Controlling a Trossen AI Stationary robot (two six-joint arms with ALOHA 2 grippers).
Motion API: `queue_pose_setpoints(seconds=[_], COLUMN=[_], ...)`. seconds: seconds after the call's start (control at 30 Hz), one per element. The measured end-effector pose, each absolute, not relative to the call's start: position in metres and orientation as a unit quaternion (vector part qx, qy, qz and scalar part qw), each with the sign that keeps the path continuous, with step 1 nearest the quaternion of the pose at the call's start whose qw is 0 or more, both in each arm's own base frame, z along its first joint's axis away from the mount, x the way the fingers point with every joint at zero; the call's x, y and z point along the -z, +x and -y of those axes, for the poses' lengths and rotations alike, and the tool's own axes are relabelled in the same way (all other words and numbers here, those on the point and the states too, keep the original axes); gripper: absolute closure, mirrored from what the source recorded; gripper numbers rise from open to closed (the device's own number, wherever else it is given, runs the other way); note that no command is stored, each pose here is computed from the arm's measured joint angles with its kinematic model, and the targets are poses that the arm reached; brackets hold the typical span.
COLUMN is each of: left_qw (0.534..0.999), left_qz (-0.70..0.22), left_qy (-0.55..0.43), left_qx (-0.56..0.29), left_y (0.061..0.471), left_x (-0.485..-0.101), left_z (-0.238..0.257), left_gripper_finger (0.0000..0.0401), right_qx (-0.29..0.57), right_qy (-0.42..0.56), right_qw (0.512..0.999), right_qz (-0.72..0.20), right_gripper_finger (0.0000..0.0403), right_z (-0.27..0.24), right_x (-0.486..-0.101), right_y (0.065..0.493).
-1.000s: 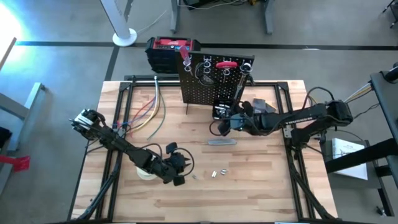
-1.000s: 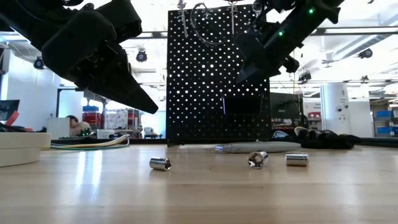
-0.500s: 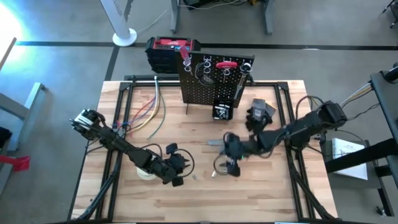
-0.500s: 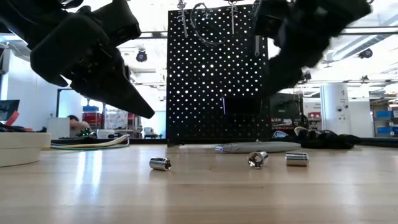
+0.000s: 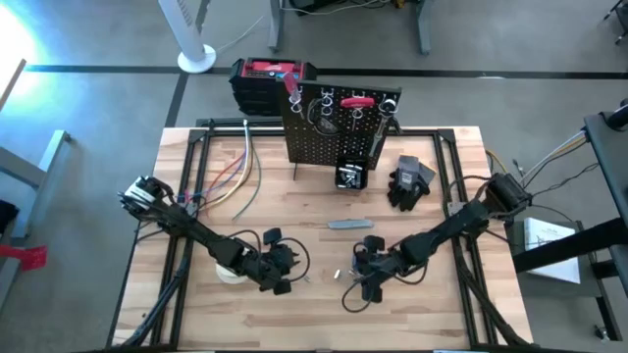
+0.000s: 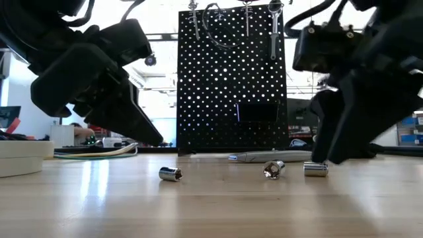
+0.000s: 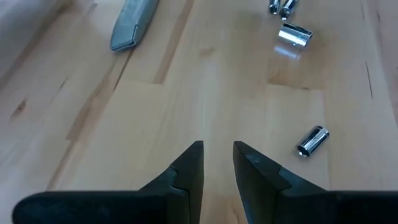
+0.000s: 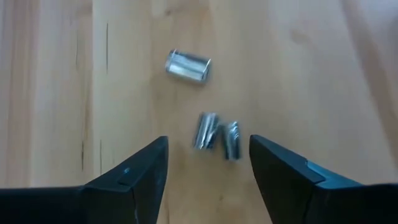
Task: Hang tools onto peg board
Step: Put the socket into the black bin on the peg board
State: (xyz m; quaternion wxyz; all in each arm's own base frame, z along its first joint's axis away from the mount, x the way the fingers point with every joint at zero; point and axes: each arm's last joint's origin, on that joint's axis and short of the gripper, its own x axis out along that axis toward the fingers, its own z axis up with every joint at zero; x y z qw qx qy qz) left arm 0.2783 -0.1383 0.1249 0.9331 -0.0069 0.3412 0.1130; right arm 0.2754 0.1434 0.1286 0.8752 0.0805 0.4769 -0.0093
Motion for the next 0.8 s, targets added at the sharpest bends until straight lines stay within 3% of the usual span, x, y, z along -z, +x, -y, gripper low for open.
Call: queue_pose_setpoints(seconds=[0.37,0.8], left_qw=[0.93,0.93], left_qz=[-0.348,-0.349], left_qy=[-0.003,-0.003], left_qx=[-0.115,-0.114], left_y=[0.279,0.279], left_x=[-0.118,-0.117], left_z=[0.139,0.139], left_gripper_finger=[0.0324,0.0324], right_qx=[0.007,0.012], right_qy=[0.037,0.013], right_qw=[0.869,0.869], right_qz=[-0.493,-0.494], right_gripper_finger=[0.0239,0.0393], right_z=[-0.143,-0.142], right_x=[-0.112,-0.112], right_y=[0.278,0.277])
